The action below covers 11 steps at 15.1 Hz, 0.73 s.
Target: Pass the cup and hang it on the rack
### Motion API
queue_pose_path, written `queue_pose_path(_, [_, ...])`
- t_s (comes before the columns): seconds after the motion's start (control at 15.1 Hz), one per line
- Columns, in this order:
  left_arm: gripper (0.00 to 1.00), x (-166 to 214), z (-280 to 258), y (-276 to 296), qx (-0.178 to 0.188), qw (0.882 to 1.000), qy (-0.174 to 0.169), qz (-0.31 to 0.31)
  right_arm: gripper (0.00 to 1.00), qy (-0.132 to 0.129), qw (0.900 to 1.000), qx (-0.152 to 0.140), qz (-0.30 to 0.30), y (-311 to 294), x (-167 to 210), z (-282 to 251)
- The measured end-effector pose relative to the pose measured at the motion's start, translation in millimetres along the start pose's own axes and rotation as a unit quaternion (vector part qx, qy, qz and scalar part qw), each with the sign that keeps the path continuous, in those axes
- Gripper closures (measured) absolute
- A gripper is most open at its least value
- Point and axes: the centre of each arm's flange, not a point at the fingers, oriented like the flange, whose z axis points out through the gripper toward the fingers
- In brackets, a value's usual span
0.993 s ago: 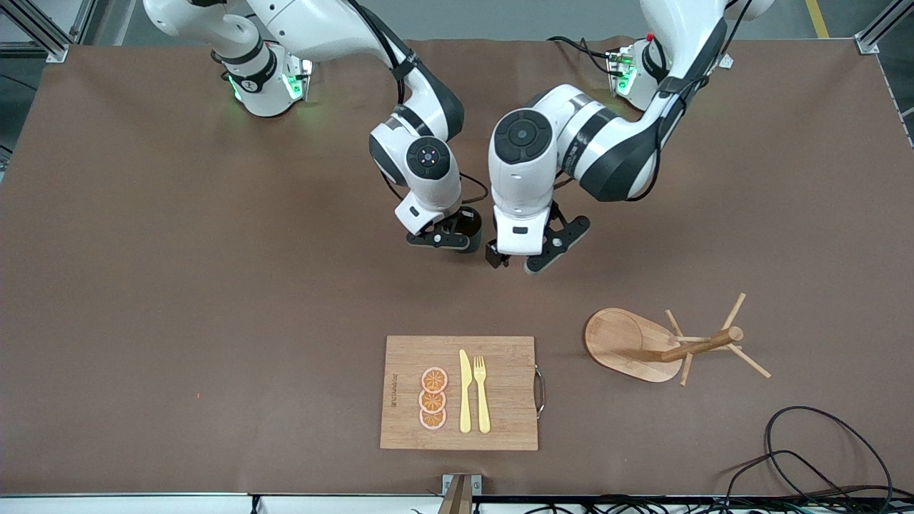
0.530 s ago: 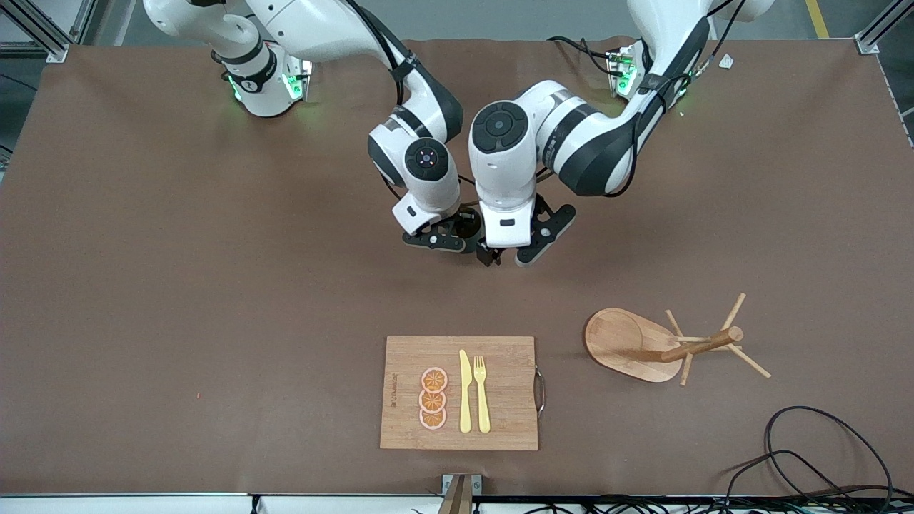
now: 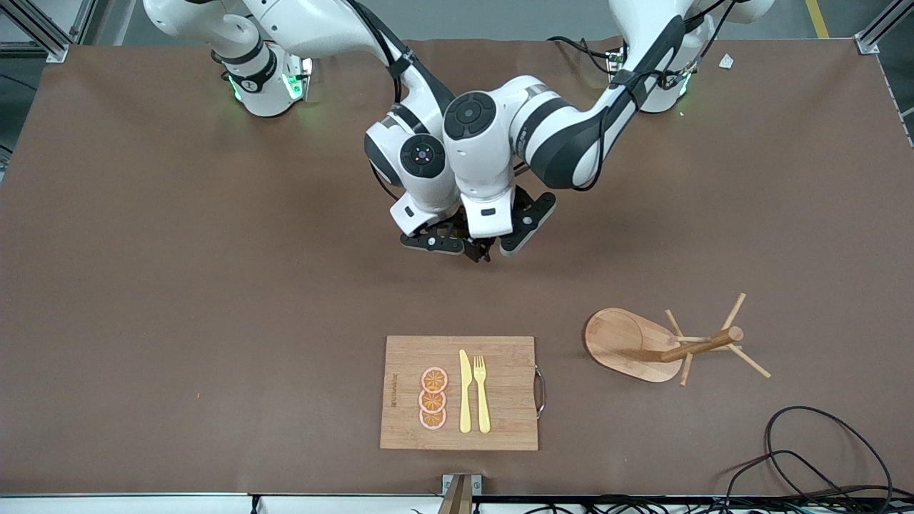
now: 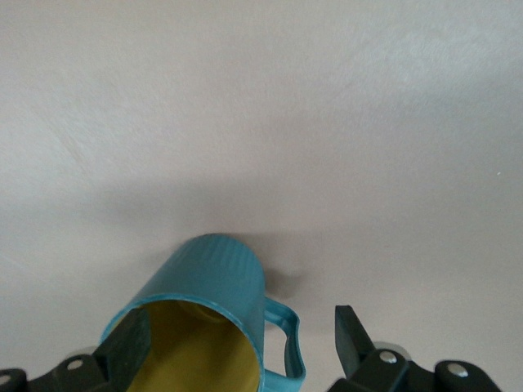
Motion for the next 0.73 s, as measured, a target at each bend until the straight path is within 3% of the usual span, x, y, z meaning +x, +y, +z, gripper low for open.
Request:
queue_pose_path(0.26, [0.00, 0.4, -3.2, 1.4, -0.004, 1.000, 0.003, -0.004, 0.00, -0.003, 1.000, -0.003, 0.001, 12.5, 14.0, -17.3])
queue_pose_path(0.73, [0.00, 5.9, -11.4, 4.9, -0.013, 1.000, 0.003, -0.024, 0.00, -0.037, 0.998, -0.026, -0.039, 65.2, 51.5, -76.2])
